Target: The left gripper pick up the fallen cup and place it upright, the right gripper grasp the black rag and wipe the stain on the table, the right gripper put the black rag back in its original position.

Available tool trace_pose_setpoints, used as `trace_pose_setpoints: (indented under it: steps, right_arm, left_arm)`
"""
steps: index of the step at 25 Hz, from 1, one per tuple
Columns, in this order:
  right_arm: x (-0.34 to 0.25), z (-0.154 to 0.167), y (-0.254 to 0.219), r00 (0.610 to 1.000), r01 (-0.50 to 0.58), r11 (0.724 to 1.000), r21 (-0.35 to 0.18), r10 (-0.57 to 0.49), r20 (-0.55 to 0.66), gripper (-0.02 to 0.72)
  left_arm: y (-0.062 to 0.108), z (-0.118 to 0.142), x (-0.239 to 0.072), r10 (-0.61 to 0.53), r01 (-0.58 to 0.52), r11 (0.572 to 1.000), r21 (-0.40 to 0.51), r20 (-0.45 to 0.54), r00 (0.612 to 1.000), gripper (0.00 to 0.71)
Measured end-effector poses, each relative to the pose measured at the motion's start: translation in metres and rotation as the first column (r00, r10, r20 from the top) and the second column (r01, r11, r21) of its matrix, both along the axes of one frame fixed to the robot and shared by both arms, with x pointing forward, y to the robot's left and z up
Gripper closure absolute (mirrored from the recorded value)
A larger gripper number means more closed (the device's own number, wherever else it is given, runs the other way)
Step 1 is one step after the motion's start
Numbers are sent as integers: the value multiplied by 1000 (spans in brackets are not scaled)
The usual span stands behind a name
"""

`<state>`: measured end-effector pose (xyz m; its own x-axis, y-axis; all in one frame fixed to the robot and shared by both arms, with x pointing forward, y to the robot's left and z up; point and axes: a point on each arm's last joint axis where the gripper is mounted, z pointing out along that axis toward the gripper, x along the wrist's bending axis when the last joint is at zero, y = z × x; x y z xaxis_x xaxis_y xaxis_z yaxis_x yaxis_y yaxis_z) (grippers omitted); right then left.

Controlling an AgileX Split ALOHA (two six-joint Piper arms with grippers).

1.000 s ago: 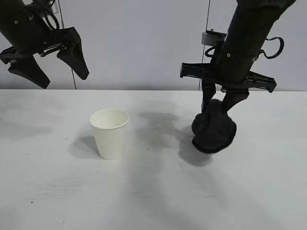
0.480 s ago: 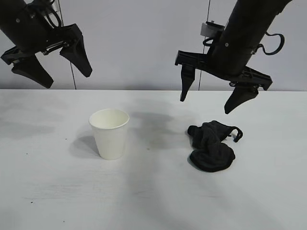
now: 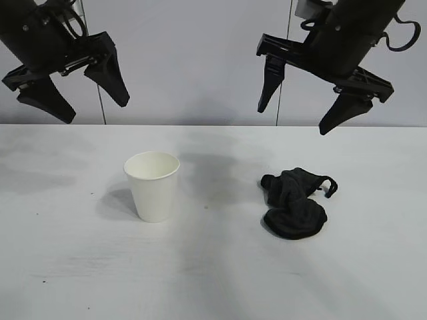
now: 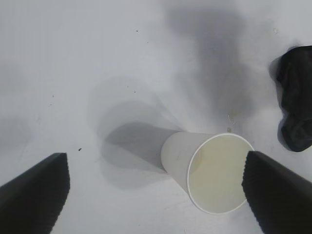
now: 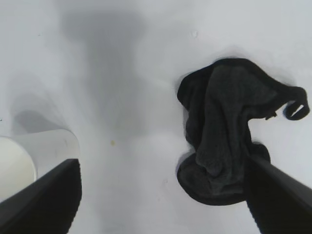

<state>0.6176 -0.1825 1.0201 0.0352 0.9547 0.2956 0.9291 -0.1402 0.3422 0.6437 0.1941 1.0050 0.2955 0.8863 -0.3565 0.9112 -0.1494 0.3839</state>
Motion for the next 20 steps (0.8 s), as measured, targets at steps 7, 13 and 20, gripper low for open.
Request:
trace_pose_setpoints:
  steps: [7, 13, 20]
  right_arm:
    - [0, 0, 0, 1000, -2, 1000, -5, 2, 1, 81]
    - [0, 0, -1, 1000, -3, 1000, -10, 3, 3, 81]
    - [0, -1, -2, 1000, -7, 1000, -24, 8, 9, 81]
  left_arm:
    - [0, 0, 0, 1, -1, 1000, 0, 2, 1000, 16]
    - [0, 0, 0, 1, -1, 1000, 0, 2, 1000, 16]
    - [0, 0, 0, 1, -1, 1000, 0, 2, 1000, 16]
